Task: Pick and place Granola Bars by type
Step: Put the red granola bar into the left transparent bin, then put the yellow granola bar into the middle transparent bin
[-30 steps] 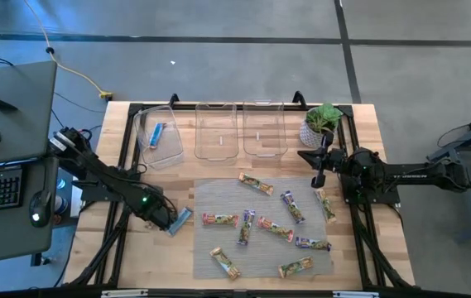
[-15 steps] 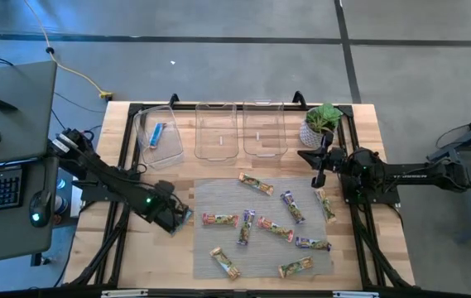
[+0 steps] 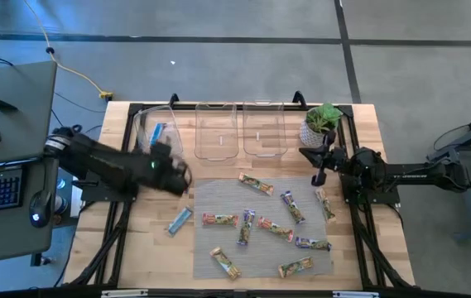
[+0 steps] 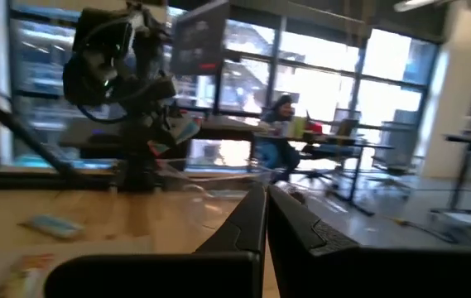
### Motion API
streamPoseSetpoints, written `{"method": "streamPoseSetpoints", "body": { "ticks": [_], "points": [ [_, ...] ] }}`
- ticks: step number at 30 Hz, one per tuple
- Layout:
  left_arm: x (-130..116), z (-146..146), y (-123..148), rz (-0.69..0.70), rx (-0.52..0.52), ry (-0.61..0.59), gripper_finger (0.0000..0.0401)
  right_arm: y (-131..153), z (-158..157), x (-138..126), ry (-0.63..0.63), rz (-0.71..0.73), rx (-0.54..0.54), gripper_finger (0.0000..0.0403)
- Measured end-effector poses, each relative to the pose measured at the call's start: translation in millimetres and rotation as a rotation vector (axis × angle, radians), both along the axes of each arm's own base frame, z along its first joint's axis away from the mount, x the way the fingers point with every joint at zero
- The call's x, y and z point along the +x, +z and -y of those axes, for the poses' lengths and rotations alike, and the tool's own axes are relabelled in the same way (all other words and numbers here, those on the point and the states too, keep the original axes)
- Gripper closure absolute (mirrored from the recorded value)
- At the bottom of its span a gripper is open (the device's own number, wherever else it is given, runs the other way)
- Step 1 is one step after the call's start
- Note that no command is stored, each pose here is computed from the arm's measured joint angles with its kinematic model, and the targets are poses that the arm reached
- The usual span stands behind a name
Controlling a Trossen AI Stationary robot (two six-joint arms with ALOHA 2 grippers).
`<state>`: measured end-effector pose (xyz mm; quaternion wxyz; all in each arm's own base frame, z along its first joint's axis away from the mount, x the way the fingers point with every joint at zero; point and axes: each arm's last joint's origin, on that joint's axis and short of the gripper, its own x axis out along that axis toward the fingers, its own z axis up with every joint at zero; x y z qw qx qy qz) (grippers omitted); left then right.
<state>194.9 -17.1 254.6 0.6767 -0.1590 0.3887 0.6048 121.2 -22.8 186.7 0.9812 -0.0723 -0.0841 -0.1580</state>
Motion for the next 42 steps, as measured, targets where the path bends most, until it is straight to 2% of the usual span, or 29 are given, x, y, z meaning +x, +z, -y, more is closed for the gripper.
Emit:
{"method": "streamPoseSetpoints", "body": {
  "ticks": [3,8,12,18,22,25,29,34,40,42],
  "points": [
    [0.3,-29.6,-0.9,-0.074,-0.011,0.078,0.0362,2.0,1.7,-0.5,-0.063,0.020,-0.004,0.0402],
    [-7.1,-77.9,-1.3,-0.105,-0.041,0.276,0.0362,4.7,2.5,-1.4,-0.104,0.034,-0.043,0.0402],
    [-12.5,-107.9,-6.3,-0.116,-0.075,0.339,0.0361,5.3,4.1,-2.3,-0.165,0.041,-0.032,0.0402],
    [-14.4,-137.0,-29.3,-0.061,-0.177,0.285,0.0354,5.2,3.7,-2.1,-0.152,0.040,-0.033,0.0402],
    [-12.9,-149.9,-45.8,0.011,-0.217,0.206,0.0326,4.9,3.7,-2.0,-0.141,0.046,-0.012,0.0402],
    [-14.7,-155.2,-52.4,0.037,-0.206,0.206,0.0302,4.5,2.9,-1.5,-0.112,0.042,-0.014,0.0402],
    [-17.5,-158.3,-53.9,0.039,-0.205,0.222,0.0282,4.6,1.1,-0.8,-0.038,0.054,0.010,0.0402],
    [-16.9,-159.0,-53.7,0.015,-0.204,0.180,0.0271,4.6,-0.1,-0.4,0.004,0.052,0.001,0.0402],
    [-9.8,-162.3,-51.0,0.027,-0.213,0.055,0.0270,5.5,-5.7,0.8,0.203,0.054,-0.014,0.0402],
    [-7.0,-164.3,-43.5,0.017,-0.202,0.025,0.0270,10.4,-6.2,1.2,0.221,0.066,-0.021,0.0402]
  ]
}}
